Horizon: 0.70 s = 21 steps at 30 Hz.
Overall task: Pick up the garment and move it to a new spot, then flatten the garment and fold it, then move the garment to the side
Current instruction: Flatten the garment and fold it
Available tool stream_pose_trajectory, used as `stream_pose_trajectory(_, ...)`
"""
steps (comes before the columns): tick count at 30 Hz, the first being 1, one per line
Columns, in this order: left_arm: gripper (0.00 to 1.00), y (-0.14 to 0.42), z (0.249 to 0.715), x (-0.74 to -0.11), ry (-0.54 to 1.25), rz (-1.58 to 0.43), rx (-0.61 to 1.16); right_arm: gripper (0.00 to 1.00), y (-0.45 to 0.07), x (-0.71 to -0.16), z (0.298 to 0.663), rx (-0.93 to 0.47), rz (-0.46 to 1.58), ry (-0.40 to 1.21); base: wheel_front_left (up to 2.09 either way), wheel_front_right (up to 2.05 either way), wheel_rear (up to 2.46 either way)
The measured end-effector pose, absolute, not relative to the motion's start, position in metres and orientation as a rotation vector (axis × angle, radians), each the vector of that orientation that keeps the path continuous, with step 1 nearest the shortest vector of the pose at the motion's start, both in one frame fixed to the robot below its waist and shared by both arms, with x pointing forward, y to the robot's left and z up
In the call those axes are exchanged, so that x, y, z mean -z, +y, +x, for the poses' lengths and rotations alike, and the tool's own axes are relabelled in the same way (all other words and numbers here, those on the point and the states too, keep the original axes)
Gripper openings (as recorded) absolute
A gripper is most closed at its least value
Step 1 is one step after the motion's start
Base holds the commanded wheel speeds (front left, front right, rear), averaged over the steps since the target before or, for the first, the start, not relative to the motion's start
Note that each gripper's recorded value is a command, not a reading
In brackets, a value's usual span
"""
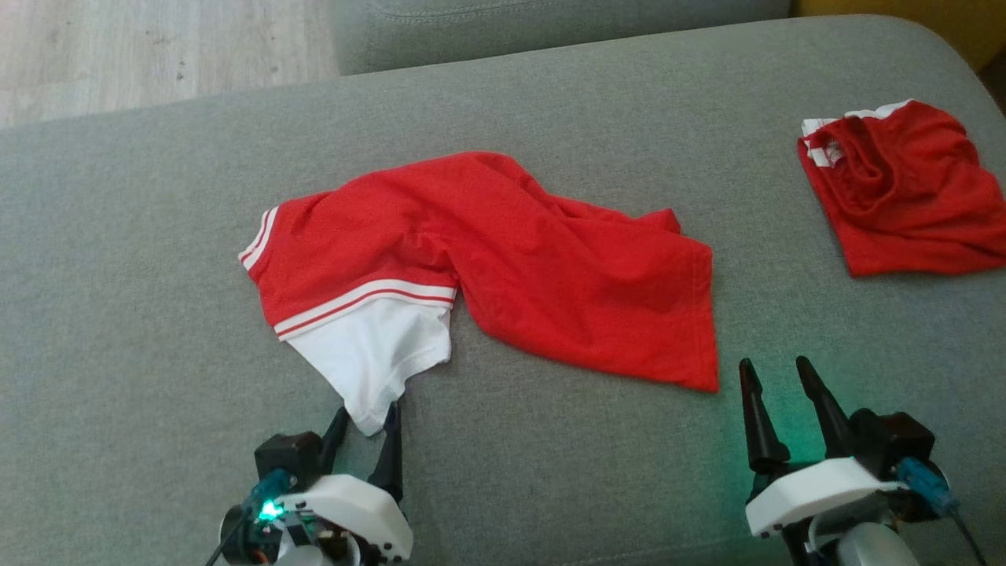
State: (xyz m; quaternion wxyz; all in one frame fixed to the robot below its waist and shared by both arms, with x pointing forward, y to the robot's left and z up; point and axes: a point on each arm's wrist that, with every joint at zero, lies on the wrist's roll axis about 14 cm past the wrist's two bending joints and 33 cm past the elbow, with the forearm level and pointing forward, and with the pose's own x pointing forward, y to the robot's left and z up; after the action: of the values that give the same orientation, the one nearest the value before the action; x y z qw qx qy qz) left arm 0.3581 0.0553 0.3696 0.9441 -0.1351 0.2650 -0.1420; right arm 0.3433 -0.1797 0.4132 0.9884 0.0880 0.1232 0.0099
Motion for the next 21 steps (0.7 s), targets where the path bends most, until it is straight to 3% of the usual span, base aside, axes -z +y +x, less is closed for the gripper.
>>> stream_pose_trajectory(1, 1.0, 0.055, 0.359, -0.368, 0.546, -0.277, 0.28, 1.0, -0.18, -0.41, 0.342, -0.017, 0.178, 0.257, 0.0, 0.0, 0.0)
stream_pose_trajectory(2, 0.88, 0.055, 0.359, -0.368, 0.547, -0.276, 0.277, 1.0, -0.18, -0.409, 0.341, -0.018, 0.178, 0.262, 0.0, 0.0, 0.0)
stream_pose_trajectory(3, 0.64, 0.054, 0.36, -0.368, 0.547, -0.277, 0.278, 1.0, -0.179, -0.407, 0.341, -0.02, 0.178, 0.266, 0.0, 0.0, 0.0)
stream_pose_trajectory(4, 0.47, 0.054, 0.361, -0.368, 0.547, -0.277, 0.279, 1.0, -0.178, -0.406, 0.341, -0.023, 0.178, 0.269, 0.0, 0.0, 0.0)
stream_pose_trajectory(7, 0.15, 0.055, 0.367, -0.372, 0.518, -0.279, 0.27, 1.0, -0.171, -0.403, 0.346, -0.046, 0.174, 0.287, 0.0, 0.0, 0.0)
stream_pose_trajectory(8, 0.0, 0.055, 0.368, -0.375, 0.504, -0.277, 0.269, 1.0, -0.17, -0.401, 0.349, -0.051, 0.172, 0.291, 0.0, 0.0, 0.0)
stream_pose_trajectory(18, 0.0, 0.062, 0.379, -0.385, 0.435, -0.268, 0.25, 1.0, -0.144, -0.36, 0.351, -0.15, 0.116, 0.489, 0.0, 0.0, 0.0)
stream_pose_trajectory(19, 0.0, 0.063, 0.38, -0.387, 0.426, -0.269, 0.246, 0.94, -0.142, -0.36, 0.353, -0.157, 0.113, 0.494, 0.0, 0.0, 0.0)
stream_pose_trajectory(21, 0.0, 0.065, 0.381, -0.388, 0.418, -0.269, 0.237, 0.49, -0.14, -0.36, 0.356, -0.165, 0.11, 0.496, 0.0, 0.0, 0.0)
